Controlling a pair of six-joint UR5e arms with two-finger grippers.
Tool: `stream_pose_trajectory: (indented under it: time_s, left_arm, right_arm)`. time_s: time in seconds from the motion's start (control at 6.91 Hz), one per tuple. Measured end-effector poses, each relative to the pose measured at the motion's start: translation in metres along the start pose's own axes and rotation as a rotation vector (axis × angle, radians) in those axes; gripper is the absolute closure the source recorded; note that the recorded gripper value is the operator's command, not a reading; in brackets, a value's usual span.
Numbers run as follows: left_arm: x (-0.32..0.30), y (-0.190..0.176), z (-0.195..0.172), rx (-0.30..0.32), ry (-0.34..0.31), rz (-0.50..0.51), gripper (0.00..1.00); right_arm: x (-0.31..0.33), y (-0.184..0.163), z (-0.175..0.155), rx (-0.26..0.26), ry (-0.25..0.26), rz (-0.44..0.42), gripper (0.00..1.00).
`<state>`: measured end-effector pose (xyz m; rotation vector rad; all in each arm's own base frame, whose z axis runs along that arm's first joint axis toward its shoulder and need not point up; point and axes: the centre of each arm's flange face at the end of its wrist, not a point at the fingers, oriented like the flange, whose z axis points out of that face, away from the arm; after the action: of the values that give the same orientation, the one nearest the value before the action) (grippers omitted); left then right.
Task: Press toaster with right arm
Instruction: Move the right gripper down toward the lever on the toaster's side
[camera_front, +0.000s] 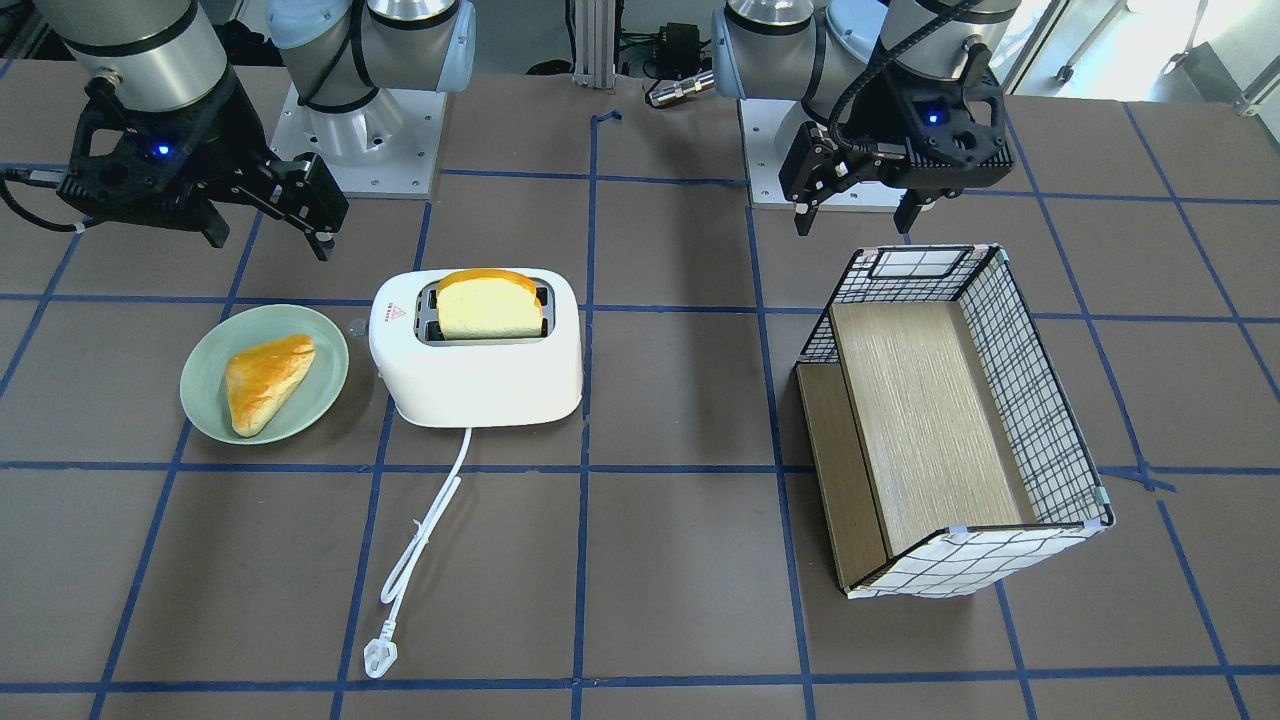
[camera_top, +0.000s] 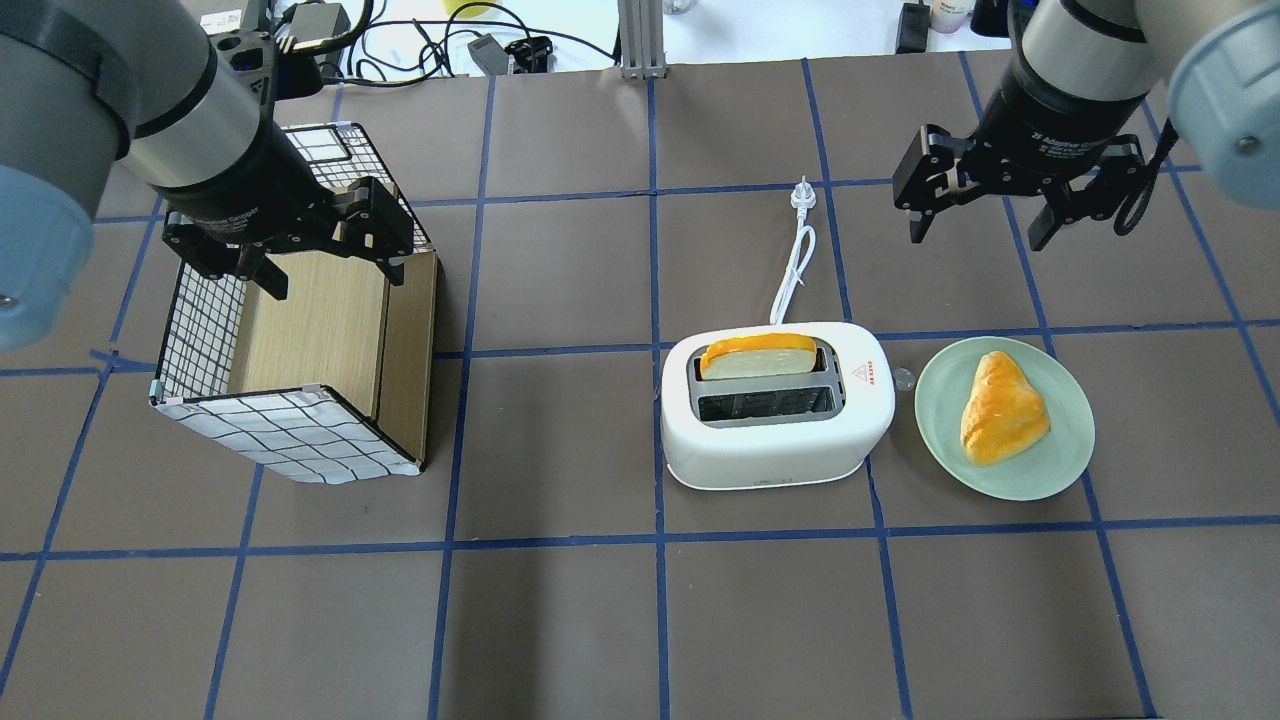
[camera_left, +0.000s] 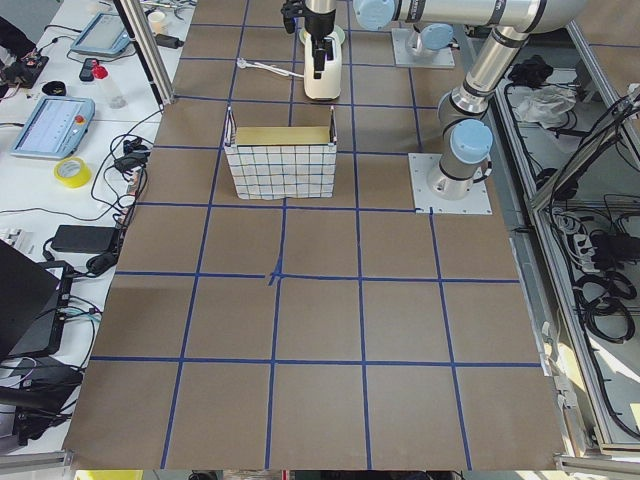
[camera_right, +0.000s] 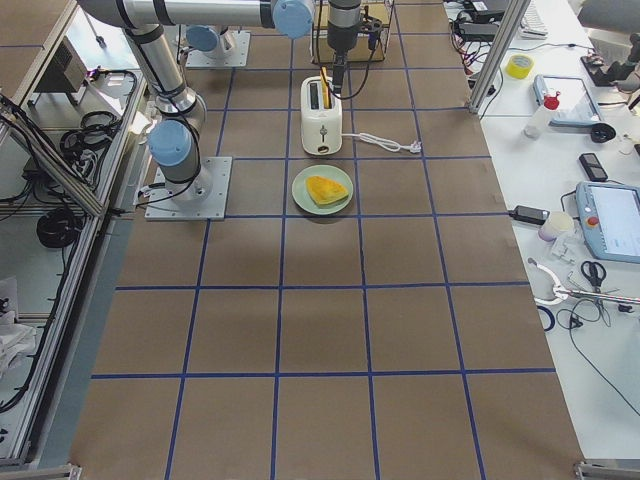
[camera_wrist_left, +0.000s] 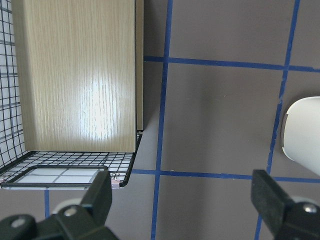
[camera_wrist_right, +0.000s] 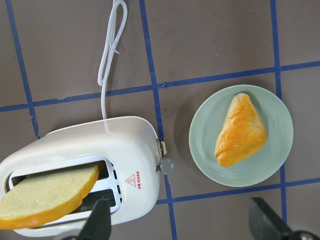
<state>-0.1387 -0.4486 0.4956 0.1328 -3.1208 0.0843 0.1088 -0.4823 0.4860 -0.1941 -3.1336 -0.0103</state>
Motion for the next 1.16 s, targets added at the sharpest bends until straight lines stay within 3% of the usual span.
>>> stream_pose_trajectory:
  time_s: [0.14,0.43,0.72,1.16]
  left_arm:
    - [0.000,0.000,0.000,0.000,0.000,0.000,0.00]
    - [0.000,0.000,0.000,0.000,0.000,0.000,0.00]
    - [0.000,0.000,0.000,0.000,0.000,0.000,0.00]
    - [0.000,0.000,0.000,0.000,0.000,0.000,0.00]
  right_arm:
    - [0.004,-0.002,0.001,0.000,-0.002,-0.009,0.78]
    - [0.020,-0.007,0.006,-0.010,-0.044,-0.010,1.00]
    - [0.045,-0.013,0.027,-0.039,-0.145,0.005,1.00]
    - [0.051,-0.009,0.070,-0.051,-0.202,-0.019,1.00]
